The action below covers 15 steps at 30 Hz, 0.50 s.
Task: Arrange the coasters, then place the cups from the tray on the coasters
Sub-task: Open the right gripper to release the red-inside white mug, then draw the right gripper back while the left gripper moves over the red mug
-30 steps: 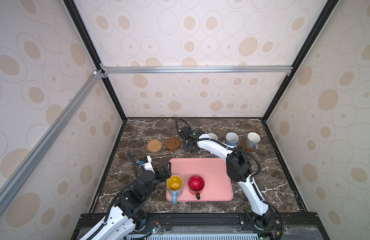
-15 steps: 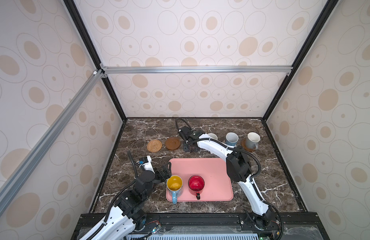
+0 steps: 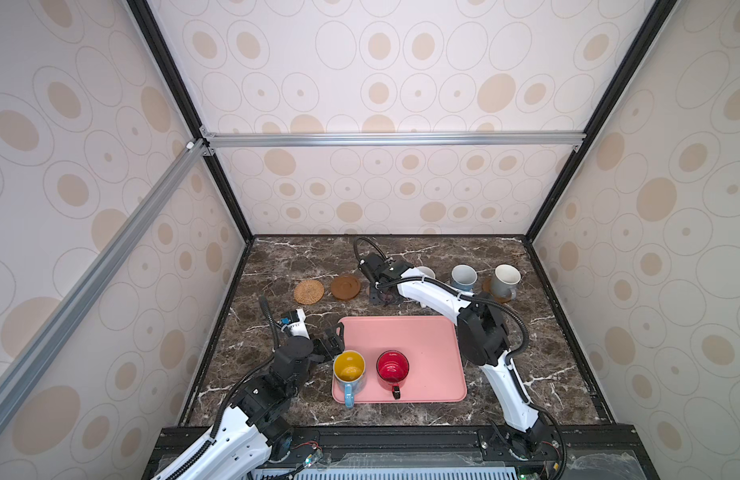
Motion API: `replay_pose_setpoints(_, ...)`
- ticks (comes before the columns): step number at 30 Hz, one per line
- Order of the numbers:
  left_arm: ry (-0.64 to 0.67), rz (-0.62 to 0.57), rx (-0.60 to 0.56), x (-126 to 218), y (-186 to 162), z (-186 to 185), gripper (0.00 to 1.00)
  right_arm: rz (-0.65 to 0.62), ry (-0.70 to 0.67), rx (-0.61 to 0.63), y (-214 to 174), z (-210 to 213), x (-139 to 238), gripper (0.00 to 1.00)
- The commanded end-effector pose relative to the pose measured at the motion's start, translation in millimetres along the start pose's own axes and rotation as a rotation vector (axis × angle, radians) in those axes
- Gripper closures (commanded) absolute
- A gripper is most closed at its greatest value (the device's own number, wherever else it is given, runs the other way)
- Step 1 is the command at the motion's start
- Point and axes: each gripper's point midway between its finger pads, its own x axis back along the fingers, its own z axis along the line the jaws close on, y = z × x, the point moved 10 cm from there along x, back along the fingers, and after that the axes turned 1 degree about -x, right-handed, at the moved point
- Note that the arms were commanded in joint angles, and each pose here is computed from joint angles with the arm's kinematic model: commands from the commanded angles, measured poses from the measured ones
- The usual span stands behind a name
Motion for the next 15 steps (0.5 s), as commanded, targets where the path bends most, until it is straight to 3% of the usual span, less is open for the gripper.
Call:
replay_pose_setpoints(1,-0.012,-0.03,-0.038,6,17,-13,0.0,-0.054,0.01,-0.012,7,-8,29,0.59)
replay_pose_setpoints(15,0.018,0.004,-0.172,2,44,-42,0.0,-0.112,0.095,-0.005,4,-28,86,0.57)
